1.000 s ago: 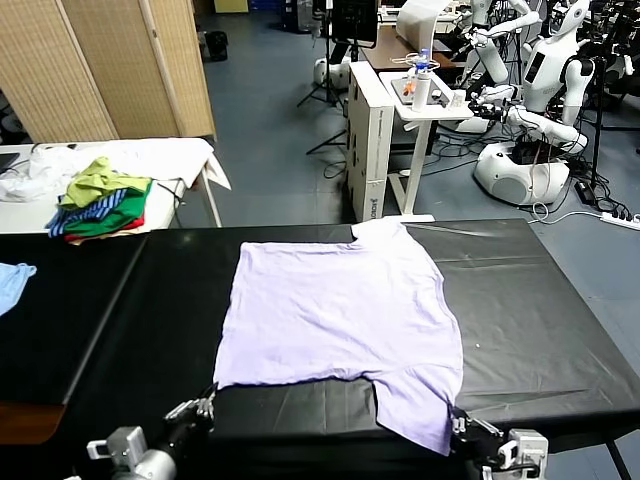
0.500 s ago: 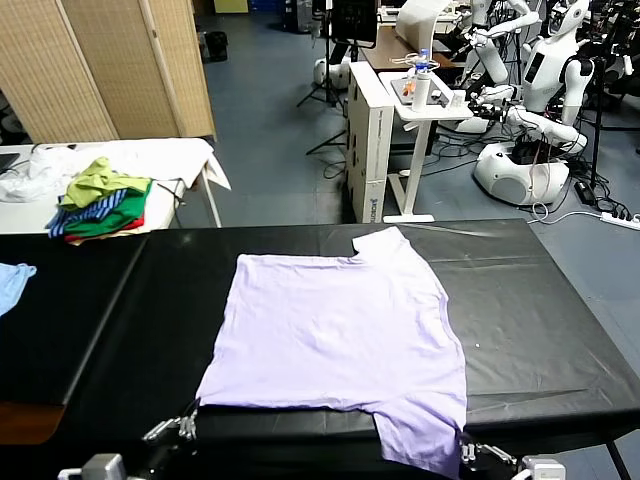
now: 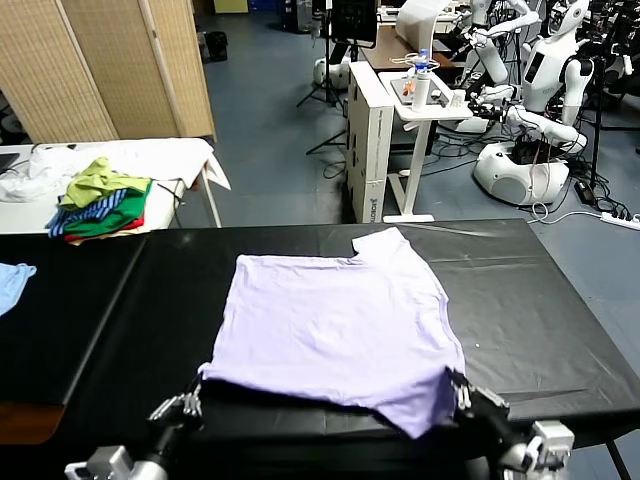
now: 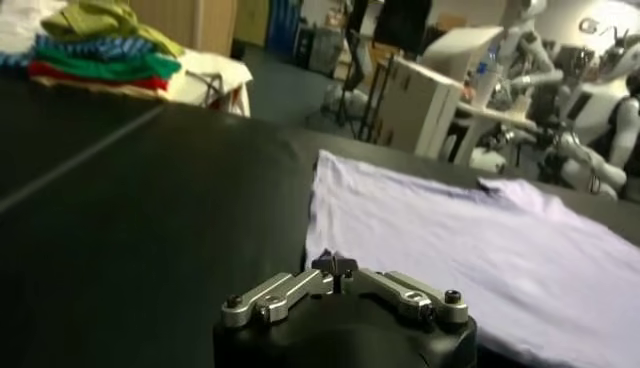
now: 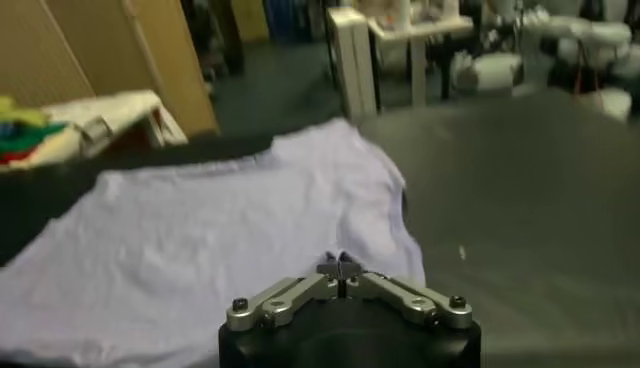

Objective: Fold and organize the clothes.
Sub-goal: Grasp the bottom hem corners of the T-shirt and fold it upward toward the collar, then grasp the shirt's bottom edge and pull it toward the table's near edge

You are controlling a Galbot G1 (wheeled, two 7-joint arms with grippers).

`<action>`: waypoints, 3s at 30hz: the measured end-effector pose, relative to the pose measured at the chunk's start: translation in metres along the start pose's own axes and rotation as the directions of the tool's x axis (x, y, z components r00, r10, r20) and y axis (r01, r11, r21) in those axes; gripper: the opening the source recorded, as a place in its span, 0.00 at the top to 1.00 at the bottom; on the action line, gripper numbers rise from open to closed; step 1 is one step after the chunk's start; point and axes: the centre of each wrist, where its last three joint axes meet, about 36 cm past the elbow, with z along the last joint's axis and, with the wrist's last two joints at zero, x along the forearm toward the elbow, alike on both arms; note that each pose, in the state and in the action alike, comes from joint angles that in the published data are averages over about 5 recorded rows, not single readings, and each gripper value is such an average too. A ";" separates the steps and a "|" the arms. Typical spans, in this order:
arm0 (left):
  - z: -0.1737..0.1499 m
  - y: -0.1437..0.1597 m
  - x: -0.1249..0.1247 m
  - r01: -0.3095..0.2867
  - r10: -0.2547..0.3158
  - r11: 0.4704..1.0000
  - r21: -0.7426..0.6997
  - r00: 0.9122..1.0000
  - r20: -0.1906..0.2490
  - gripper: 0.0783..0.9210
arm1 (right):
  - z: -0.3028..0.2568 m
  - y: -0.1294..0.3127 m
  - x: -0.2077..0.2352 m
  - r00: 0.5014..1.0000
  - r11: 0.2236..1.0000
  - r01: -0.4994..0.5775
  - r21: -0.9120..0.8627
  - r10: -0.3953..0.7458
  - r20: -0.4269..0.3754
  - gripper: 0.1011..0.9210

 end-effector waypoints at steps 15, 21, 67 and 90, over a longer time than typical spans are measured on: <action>0.000 0.006 -0.055 -0.034 0.039 0.995 -0.097 0.998 0.050 0.92 | -0.007 0.001 -0.072 1.000 0.999 0.006 0.048 -0.007 0.018 0.95; 0.002 0.009 -0.067 -0.043 0.048 0.992 -0.122 0.998 0.039 0.92 | -0.006 -0.002 -0.087 1.000 0.999 -0.022 0.048 0.021 0.018 0.95; 0.019 0.007 -0.045 -0.016 0.012 0.996 -0.086 0.999 -0.038 0.02 | 0.013 -0.027 0.002 0.989 0.999 -0.025 0.021 0.028 -0.148 0.20; 0.027 0.006 -0.046 -0.029 0.025 0.998 -0.055 0.998 -0.062 0.79 | 0.016 -0.019 0.001 0.986 0.999 -0.031 0.031 0.036 -0.165 0.95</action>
